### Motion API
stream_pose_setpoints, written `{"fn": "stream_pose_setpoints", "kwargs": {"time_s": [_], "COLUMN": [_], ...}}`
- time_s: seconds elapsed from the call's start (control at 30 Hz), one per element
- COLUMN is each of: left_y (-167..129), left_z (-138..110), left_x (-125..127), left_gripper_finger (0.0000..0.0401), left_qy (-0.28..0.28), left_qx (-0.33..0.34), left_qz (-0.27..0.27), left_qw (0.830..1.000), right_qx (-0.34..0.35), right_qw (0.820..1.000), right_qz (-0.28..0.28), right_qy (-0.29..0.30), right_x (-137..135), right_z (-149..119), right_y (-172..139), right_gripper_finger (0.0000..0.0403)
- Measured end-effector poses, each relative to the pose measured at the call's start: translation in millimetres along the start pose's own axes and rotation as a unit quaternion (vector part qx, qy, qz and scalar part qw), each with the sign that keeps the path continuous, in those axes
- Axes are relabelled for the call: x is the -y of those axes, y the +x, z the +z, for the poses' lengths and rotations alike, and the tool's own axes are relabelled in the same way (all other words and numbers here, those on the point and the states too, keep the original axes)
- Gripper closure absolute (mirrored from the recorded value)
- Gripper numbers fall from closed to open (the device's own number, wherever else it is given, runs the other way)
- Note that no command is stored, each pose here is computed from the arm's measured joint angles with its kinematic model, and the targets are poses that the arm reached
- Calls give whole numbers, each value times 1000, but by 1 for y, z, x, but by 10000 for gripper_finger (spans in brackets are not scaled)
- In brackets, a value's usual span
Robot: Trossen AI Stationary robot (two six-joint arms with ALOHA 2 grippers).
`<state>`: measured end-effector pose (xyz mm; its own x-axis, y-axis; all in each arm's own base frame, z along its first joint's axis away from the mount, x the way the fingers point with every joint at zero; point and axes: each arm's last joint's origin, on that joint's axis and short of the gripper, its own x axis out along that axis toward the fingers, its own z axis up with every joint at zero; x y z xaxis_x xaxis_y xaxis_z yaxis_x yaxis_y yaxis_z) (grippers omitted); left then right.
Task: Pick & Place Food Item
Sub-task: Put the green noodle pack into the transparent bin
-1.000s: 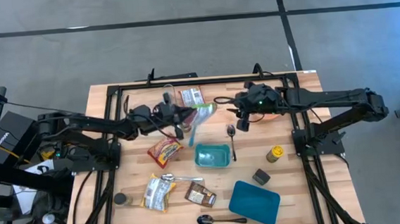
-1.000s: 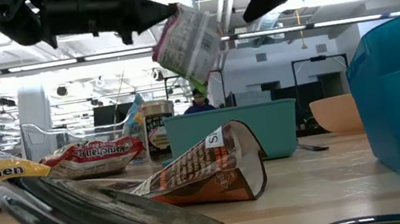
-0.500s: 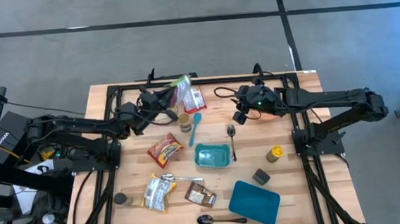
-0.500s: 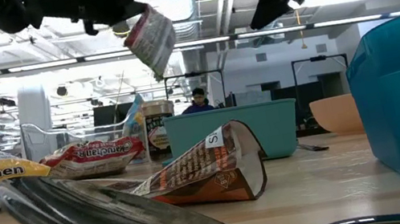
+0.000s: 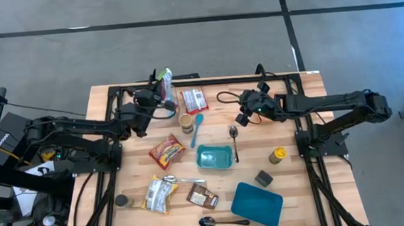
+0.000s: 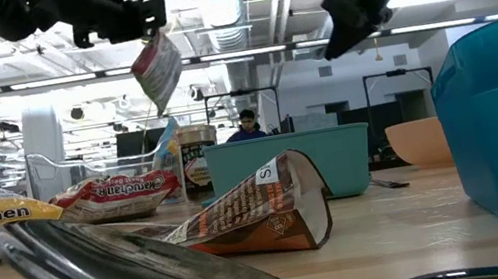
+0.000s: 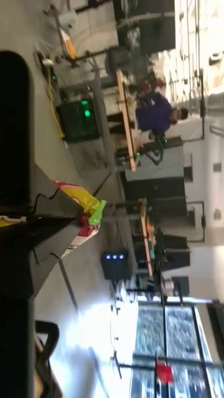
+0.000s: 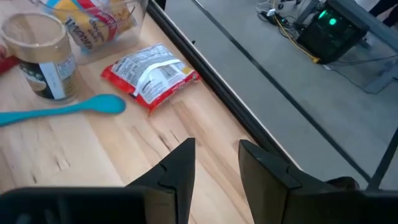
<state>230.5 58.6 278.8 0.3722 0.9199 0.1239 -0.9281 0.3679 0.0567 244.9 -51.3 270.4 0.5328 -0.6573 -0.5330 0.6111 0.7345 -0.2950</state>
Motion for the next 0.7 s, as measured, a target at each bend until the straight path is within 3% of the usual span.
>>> {"fn": "stream_pose_setpoints", "kwargs": {"time_s": [0.43,0.7], "left_y": [10,7], "left_z": [-14,-31], "left_x": [-7,-7], "left_gripper_finger": [401,401], "left_qy": [59,39], "left_qx": [-46,-94], "left_qz": [47,56], "left_qw": [996,993], "right_qx": [7,6], "right_qw": [1000,1000], "right_qz": [1,2], "right_qy": [5,9], "right_x": [0,-1], "right_z": [1,1], "right_y": [0,0], "right_gripper_finger": [287,287]}}
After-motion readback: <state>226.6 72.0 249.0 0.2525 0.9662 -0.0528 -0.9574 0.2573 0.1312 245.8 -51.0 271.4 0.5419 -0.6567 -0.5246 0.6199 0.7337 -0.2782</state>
